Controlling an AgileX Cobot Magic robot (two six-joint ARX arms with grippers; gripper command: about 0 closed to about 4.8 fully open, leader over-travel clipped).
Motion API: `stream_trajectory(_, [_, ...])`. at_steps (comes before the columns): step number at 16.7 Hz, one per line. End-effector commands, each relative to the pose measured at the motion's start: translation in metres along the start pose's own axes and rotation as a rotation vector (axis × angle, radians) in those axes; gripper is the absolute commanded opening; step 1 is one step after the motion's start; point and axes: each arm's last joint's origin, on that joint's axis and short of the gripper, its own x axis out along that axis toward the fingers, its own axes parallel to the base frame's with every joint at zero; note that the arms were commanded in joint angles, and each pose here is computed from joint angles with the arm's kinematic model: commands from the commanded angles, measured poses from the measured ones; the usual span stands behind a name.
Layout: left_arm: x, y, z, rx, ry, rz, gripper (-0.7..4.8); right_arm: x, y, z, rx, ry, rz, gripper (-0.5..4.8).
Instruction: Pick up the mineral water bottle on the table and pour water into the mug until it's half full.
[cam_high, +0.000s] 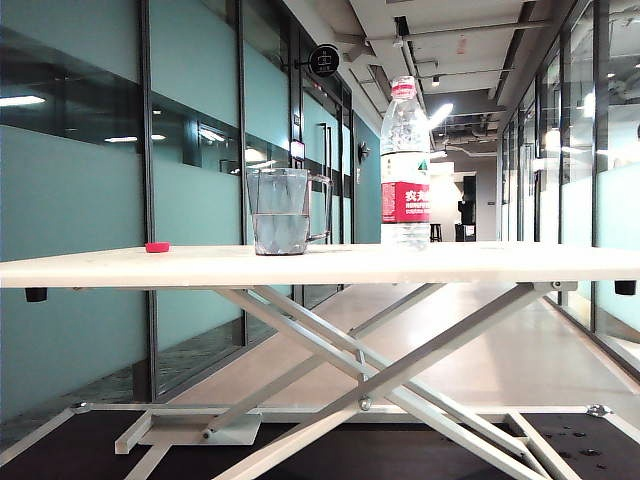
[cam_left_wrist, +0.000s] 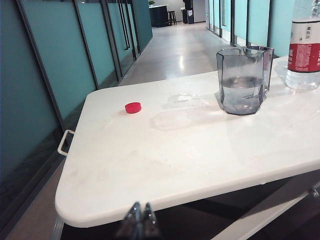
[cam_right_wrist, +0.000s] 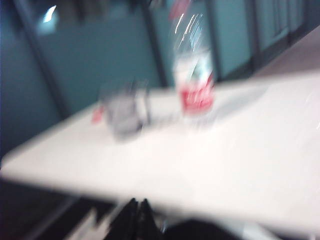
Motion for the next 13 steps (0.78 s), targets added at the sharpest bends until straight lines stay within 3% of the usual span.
stream_trajectory(1, [0.0, 0.0, 0.002, -0.006, -0.013, -0.012, -0.05, 0.001, 0.004, 0.015, -0.02, -0.024, -0.001, -0.09])
stream_trajectory(2, [0.0, -0.001, 0.002, -0.006, -0.016, -0.038, -0.05, 0.003, 0.004, 0.02, -0.025, -0.007, 0.005, 0.0])
stream_trajectory(4, [0.0, -0.001, 0.002, -0.01, -0.017, -0.049, -0.05, 0.017, 0.001, 0.035, -0.049, 0.017, 0.001, 1.61])
stream_trajectory(6, [0.0, -0.001, 0.001, -0.011, -0.01, -0.05, -0.05, 0.035, -0.005, 0.05, -0.063, 0.025, 0.031, 1.96])
stream_trajectory(8, [0.0, -0.001, 0.0, -0.022, -0.004, -0.051, -0.05, 0.059, -0.013, 0.058, -0.078, 0.07, 0.054, 3.31])
stream_trajectory(9, [0.0, -0.002, 0.0, -0.023, 0.005, -0.052, -0.05, 0.078, -0.02, 0.062, -0.065, 0.101, 0.065, 4.36])
stream_trajectory(10, [0.0, -0.002, -0.001, -0.024, 0.011, -0.053, -0.05, 0.095, -0.025, 0.064, -0.071, 0.124, 0.088, 4.79])
stream_trajectory(13, [0.0, -0.003, -0.002, -0.029, 0.019, -0.077, -0.05, 0.14, -0.039, 0.065, -0.1, 0.172, 0.12, 4.79])
